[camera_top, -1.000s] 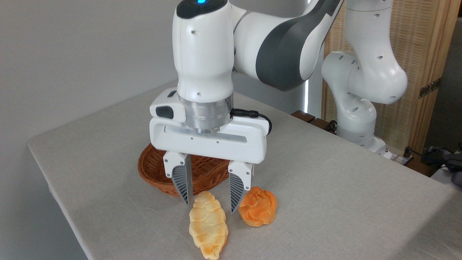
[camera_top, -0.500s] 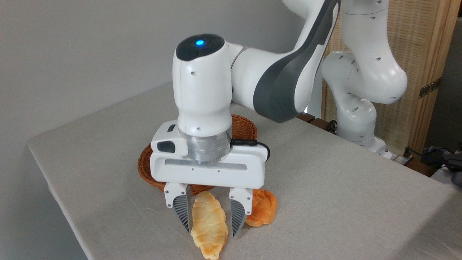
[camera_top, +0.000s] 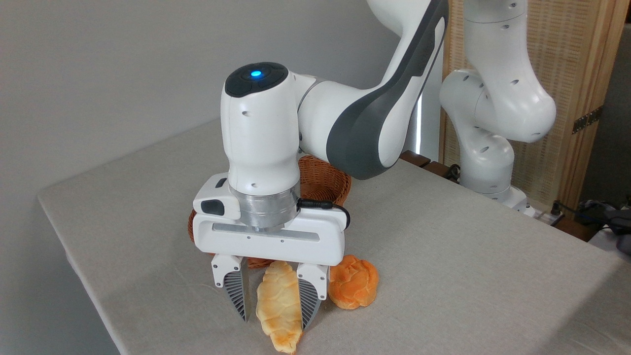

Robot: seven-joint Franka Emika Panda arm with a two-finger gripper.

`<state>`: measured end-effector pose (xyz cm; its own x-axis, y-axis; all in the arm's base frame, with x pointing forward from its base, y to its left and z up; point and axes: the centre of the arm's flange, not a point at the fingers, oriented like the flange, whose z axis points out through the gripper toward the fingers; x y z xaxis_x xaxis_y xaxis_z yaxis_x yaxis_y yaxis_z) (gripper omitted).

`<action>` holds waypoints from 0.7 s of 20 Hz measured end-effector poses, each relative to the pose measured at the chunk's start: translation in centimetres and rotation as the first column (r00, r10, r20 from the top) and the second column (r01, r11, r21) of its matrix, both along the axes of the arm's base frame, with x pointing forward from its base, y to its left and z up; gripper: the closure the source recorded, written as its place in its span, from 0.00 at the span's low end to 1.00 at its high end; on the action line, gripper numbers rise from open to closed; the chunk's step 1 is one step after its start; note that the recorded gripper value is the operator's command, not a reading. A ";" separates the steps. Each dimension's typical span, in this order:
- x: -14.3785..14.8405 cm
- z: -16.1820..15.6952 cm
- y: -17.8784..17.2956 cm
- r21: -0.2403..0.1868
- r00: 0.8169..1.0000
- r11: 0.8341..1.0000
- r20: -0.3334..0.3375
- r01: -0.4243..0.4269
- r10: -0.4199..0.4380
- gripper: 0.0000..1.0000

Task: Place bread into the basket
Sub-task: 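Lower the gripper around the croissant roll and close on it, then lift the croissant roll and carry it over the wicker basket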

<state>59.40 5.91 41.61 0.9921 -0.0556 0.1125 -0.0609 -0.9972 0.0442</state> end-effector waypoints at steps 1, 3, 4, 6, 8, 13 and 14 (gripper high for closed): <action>0.0 -0.1 -0.1 0.001 1.000 1.000 -0.002 0.001 -0.001 0.00; 0.1 -0.3 -0.2 0.003 1.000 1.000 -0.005 0.005 -0.005 0.00; 0.1 -0.3 -0.2 0.004 1.000 1.000 -0.005 0.008 -0.008 0.00; 0.1 -0.3 -0.3 0.006 1.000 1.000 -0.005 0.024 -0.024 0.01; 0.0 -0.5 -0.3 0.010 0.998 0.998 -0.007 0.056 -0.056 0.06; -0.6 -1.3 -0.2 0.033 0.985 0.986 -0.058 0.165 -0.163 0.00; -0.7 -1.4 -0.1 0.034 0.980 0.982 -0.069 0.188 -0.185 0.00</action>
<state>58.69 5.81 40.25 0.9690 -0.2434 0.0423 -0.2442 -0.9696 0.0144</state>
